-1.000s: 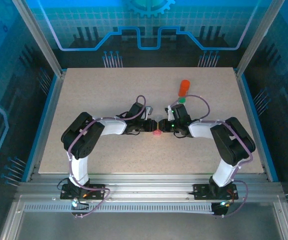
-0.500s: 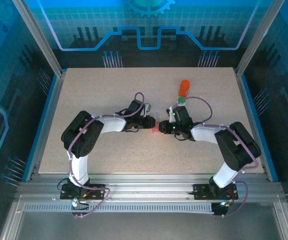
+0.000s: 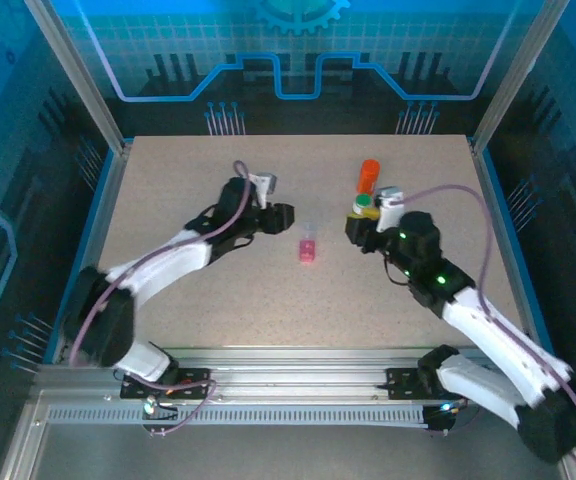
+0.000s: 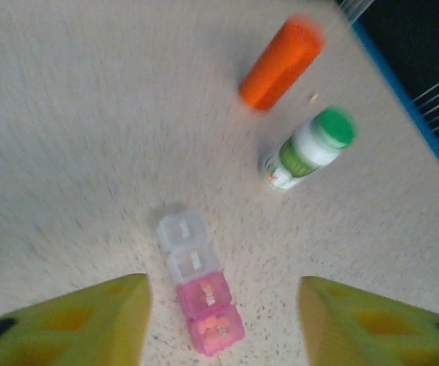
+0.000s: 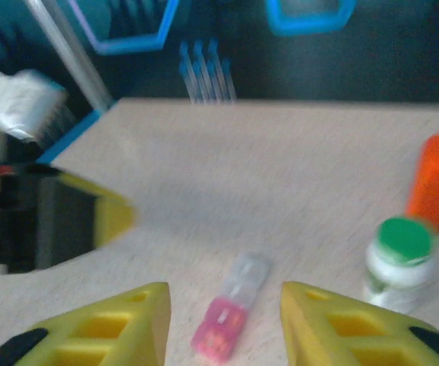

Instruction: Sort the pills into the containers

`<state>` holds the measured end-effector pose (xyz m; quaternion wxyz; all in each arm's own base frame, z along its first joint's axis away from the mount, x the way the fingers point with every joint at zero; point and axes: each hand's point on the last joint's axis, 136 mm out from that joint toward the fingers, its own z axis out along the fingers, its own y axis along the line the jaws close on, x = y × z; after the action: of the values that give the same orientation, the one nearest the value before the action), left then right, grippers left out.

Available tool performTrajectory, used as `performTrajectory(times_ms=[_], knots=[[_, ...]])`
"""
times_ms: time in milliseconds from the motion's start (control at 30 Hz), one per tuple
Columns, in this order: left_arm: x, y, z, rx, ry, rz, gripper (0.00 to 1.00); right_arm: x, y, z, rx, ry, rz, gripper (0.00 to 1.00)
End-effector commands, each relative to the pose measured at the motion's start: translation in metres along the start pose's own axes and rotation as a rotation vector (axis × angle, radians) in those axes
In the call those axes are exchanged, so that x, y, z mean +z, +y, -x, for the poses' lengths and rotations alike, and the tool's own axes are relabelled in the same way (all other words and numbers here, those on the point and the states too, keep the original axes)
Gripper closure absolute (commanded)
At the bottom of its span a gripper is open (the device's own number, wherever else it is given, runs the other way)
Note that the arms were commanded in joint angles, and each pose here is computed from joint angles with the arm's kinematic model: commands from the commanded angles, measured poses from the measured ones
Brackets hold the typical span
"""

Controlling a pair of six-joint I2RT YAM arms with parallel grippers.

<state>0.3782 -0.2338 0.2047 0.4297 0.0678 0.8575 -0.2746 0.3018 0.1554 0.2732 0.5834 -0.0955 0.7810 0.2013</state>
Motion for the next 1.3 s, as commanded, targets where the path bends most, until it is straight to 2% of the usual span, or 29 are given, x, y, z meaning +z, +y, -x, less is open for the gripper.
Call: performTrajectory(times_ms=[0, 67, 100, 200, 267, 367, 400, 467, 533, 633, 667, 733, 800, 867, 900, 933, 967, 1000, 1100, 1133, 1200, 1267], knots=[[-0.054, 0.019, 0.017, 0.167, -0.182, 0.117, 0.03, -0.029, -0.054, -0.008, -0.209, -0.051, -0.281, 0.44], [-0.092, 0.033, 0.022, 0.219, -0.347, 0.189, 0.01, -0.044, -0.083, -0.015, -0.262, -0.091, -0.421, 0.3], [-0.111, 0.045, 0.024, 0.23, -0.44, 0.25, 0.01, -0.05, -0.099, -0.019, -0.257, -0.112, -0.499, 0.01], [-0.155, 0.088, 0.02, 0.225, -0.634, 0.477, 0.01, -0.058, -0.142, -0.045, -0.156, -0.144, -0.653, 0.0], [-0.164, 0.11, 0.01, 0.274, -0.664, 0.593, 0.01, -0.054, -0.167, -0.068, -0.116, -0.148, -0.714, 0.0], [-0.158, 0.148, -0.015, 0.287, -0.618, 0.708, 0.01, -0.041, -0.202, -0.112, -0.054, -0.04, -0.759, 0.0], [-0.154, 0.162, -0.024, 0.272, -0.591, 0.742, 0.01, -0.037, -0.211, -0.114, -0.027, -0.026, -0.783, 0.0], [-0.142, 0.186, -0.042, 0.251, -0.515, 0.786, 0.01, -0.019, -0.208, -0.116, -0.034, 0.029, -0.724, 0.0], [-0.121, 0.201, -0.056, 0.275, -0.417, 0.777, 0.01, -0.002, -0.21, -0.109, -0.037, 0.003, -0.7, 0.0], [-0.092, 0.199, -0.051, 0.329, -0.339, 0.695, 0.01, 0.03, -0.212, -0.104, -0.078, 0.048, -0.658, 0.0], [-0.084, 0.2, -0.048, 0.32, -0.332, 0.656, 0.01, 0.041, -0.213, -0.106, -0.109, 0.091, -0.652, 0.0], [-0.072, 0.202, -0.039, 0.308, -0.343, 0.598, 0.01, 0.057, -0.214, -0.108, -0.157, 0.05, -0.629, 0.0], [-0.059, 0.21, -0.04, 0.294, -0.336, 0.533, 0.01, 0.064, -0.203, -0.116, -0.169, 0.118, -0.571, 0.0], [-0.064, 0.232, -0.045, 0.188, -0.343, 0.543, 0.01, 0.058, -0.193, -0.113, -0.198, 0.038, -0.532, 0.0], [-0.062, 0.237, -0.047, 0.155, -0.365, 0.472, 0.01, 0.055, -0.182, -0.123, -0.208, 0.019, -0.466, 0.0], [-0.065, 0.24, -0.044, 0.138, -0.406, 0.454, 0.01, 0.053, -0.177, -0.121, -0.246, -0.054, -0.437, 0.0], [-0.068, 0.245, -0.047, 0.091, -0.372, 0.464, 0.01, 0.05, -0.174, -0.119, -0.269, -0.096, -0.463, 0.0], [-0.067, 0.253, -0.045, 0.065, -0.357, 0.491, 0.01, 0.049, -0.175, -0.118, -0.279, -0.084, -0.506, 0.0], [-0.059, 0.25, -0.043, 0.101, -0.331, 0.5, 0.01, 0.065, -0.195, -0.121, -0.202, 0.036, -0.511, 0.0], [-0.058, 0.249, -0.043, 0.111, -0.33, 0.513, 0.01, 0.064, -0.2, -0.126, -0.142, 0.059, -0.462, 0.0], [-0.057, 0.249, -0.043, 0.128, -0.324, 0.536, 0.01, 0.061, -0.201, -0.123, -0.12, 0.027, -0.435, 0.0], [-0.057, 0.248, -0.043, 0.136, -0.323, 0.542, 0.01, 0.064, -0.2, -0.125, -0.146, 0.047, -0.464, 0.0]])
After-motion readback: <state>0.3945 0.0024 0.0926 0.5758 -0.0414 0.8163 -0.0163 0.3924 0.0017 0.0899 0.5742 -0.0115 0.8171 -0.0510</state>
